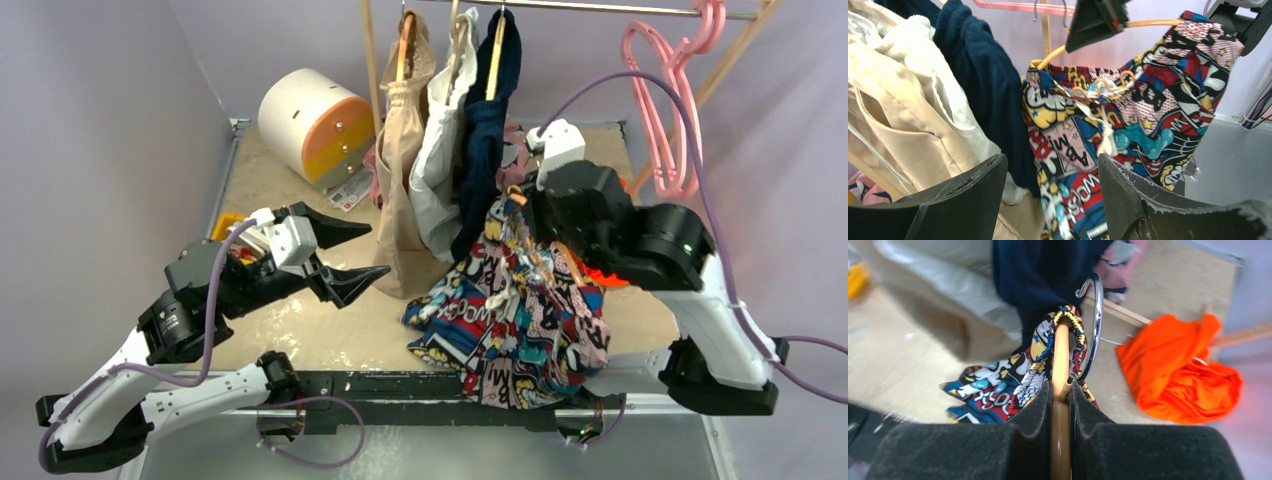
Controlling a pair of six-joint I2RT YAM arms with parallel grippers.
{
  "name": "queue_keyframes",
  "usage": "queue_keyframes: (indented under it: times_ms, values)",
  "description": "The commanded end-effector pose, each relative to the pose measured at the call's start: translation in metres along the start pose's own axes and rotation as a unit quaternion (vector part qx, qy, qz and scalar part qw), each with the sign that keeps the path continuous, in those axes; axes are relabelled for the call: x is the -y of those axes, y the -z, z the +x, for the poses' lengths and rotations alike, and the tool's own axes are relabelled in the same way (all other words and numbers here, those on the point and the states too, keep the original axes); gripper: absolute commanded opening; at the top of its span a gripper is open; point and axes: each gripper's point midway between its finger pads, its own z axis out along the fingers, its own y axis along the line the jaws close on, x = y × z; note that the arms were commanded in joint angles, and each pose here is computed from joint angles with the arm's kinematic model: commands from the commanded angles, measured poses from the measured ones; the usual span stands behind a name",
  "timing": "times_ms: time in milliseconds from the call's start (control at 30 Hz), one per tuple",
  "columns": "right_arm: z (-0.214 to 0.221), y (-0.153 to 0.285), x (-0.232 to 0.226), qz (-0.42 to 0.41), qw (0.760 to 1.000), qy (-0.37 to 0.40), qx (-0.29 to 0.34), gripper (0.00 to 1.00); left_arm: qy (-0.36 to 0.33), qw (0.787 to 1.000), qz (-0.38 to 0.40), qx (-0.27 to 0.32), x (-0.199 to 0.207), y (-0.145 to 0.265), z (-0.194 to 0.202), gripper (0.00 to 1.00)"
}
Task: Place the shorts on the hanger
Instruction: Place the hanger at the clothesline.
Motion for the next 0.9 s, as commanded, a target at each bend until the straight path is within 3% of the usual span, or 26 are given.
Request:
queue_keyframes:
  times_ms: [0, 267, 567, 867]
  values:
    - [-0.018, -0.024, 0.039, 0.133, 0.991, -0.004, 0.014, 0.00, 0.014, 0.999, -0.012, 0.027, -0.003, 0.000, -0.003, 0.66]
    - [-0.048, -0.027, 0.048, 0.162, 0.983, -0.044, 0.069, 0.00, 0.023, 0.999, -0.019, 0.023, -0.004, -0.003, 0.023, 0.66]
    - [-0.024, -0.011, 0.082, 0.221, 0.963, -0.108, 0.109, 0.00, 0.052, 0.996, -0.074, 0.023, -0.023, -0.016, 0.053, 0.65]
    - [-0.039, -0.047, 0.129, 0.259, 0.954, -0.100, 0.113, 0.00, 0.031, 0.989, -0.141, 0.017, -0.047, -0.011, 0.069, 0.65]
